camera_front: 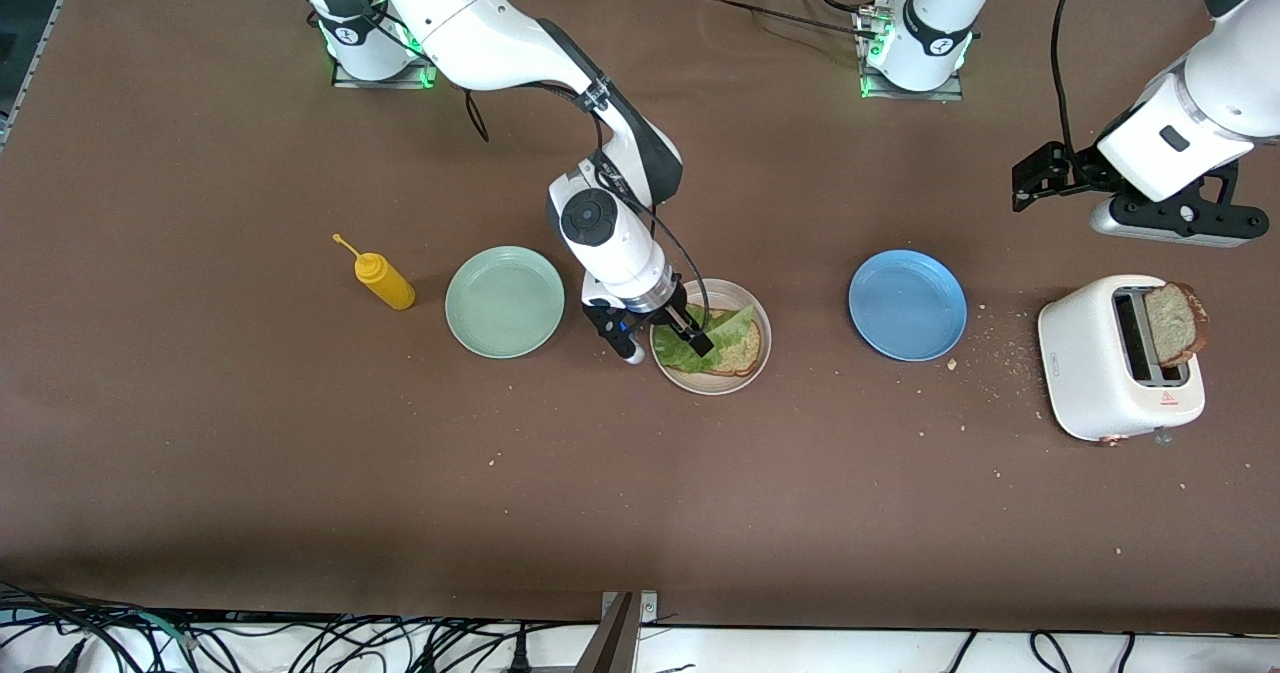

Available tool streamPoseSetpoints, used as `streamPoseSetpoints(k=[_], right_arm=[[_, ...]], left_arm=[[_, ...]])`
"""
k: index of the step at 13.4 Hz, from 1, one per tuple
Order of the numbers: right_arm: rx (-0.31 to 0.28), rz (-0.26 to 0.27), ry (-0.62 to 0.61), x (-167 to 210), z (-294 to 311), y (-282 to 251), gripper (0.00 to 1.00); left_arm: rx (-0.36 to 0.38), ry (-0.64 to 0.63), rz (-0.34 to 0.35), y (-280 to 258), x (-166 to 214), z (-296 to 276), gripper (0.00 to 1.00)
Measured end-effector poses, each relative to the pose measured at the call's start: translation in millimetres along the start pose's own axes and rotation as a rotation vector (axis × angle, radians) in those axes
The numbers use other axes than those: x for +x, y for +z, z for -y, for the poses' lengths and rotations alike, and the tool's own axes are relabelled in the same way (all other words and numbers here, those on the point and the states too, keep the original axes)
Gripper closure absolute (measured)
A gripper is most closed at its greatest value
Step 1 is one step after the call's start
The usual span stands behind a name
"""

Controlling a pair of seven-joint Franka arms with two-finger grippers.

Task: Make sandwich in beige plate with both arms
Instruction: 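Lower the lettuce leaf onto the toast on the beige plate, then open the right gripper and draw it back beside the mustard bottle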

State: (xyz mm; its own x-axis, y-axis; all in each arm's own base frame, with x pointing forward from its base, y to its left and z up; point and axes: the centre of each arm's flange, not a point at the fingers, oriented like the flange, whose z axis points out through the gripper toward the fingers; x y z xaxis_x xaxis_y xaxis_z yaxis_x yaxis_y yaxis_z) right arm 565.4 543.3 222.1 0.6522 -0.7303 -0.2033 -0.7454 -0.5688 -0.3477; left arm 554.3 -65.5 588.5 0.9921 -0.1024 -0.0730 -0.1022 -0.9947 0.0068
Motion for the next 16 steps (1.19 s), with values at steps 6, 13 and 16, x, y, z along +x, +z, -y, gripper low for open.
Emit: streamPoseSetpoints(k=[6, 13, 16], right_arm=[[-0.135, 0.006, -0.105, 22, 35, -99, 0.01], [-0.401, 0.043, -0.551, 151, 12, -267, 0.01], [-0.46, 0.075, -0.742, 210, -11, -322, 0.01]], left_arm=[[0.0, 0.0, 0.0, 0, 0, 0, 0.0], [0.0, -0.004, 0.0, 0, 0, 2, 0.0], [0.0, -0.005, 0.004, 0, 0, 3, 0.0]])
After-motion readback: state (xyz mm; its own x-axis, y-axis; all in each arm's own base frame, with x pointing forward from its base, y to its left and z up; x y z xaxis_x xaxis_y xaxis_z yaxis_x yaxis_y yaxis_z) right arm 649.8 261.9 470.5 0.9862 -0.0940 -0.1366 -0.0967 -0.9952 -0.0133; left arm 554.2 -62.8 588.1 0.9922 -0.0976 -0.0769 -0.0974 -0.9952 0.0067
